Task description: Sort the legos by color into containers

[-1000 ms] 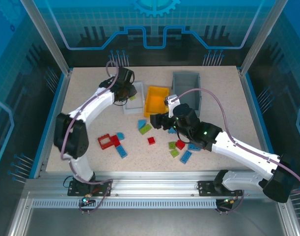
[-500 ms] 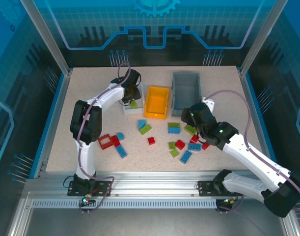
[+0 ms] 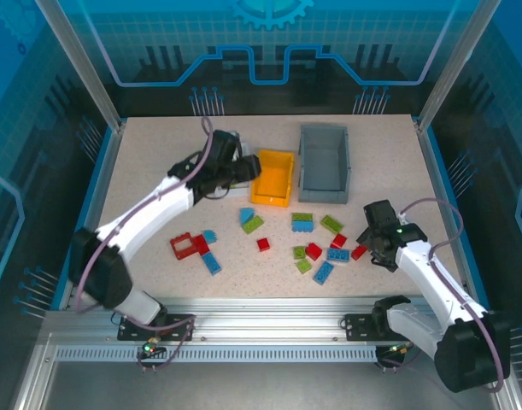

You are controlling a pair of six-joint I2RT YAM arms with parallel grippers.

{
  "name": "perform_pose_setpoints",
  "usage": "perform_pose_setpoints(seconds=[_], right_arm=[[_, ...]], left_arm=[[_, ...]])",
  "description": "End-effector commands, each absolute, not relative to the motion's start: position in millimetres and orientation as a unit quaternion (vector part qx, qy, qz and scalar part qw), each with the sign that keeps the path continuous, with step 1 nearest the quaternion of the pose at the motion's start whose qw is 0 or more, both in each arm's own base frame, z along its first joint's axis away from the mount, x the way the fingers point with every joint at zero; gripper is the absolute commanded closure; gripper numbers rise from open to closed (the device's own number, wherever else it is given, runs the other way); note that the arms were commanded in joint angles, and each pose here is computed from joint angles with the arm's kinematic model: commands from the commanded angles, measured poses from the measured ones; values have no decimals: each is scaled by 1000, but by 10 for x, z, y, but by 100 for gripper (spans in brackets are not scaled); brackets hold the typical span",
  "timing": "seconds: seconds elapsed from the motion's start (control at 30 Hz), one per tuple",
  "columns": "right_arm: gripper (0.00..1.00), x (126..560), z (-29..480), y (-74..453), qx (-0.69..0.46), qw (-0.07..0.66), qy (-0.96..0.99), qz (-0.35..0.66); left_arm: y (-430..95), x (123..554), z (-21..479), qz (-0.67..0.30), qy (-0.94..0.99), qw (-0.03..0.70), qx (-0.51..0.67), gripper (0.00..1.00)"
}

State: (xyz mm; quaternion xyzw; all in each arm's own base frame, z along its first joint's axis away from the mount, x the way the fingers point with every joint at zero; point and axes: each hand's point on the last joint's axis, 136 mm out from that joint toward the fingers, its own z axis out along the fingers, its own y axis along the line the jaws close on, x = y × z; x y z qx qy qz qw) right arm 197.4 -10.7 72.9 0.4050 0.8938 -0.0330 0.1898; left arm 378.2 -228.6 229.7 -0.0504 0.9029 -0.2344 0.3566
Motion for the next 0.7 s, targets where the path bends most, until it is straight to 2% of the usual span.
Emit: perform_pose_setpoints(seconds=[0.0,0.17,0.37,0.53,0.67], right_arm=[[28,2086,569,52,420,169,891,33],[30,2244,483,112,408,169,896,51],[33,2298,356,134,403,160,899,51],[62,2349,238,139,401,153,902,46],[79,2396,243,120,396,154,905,38]], left_arm=[[-2810,3337,2382,-314,877,361,49,37],[-3073,2823,2331,-340,868,348,98,38],[-3126,2542,2158,-348,872,329,101,38],[-3117,2473,2158,-355,869,329,101,39],[-3080,2461,2247,-356,865,339,102,39]])
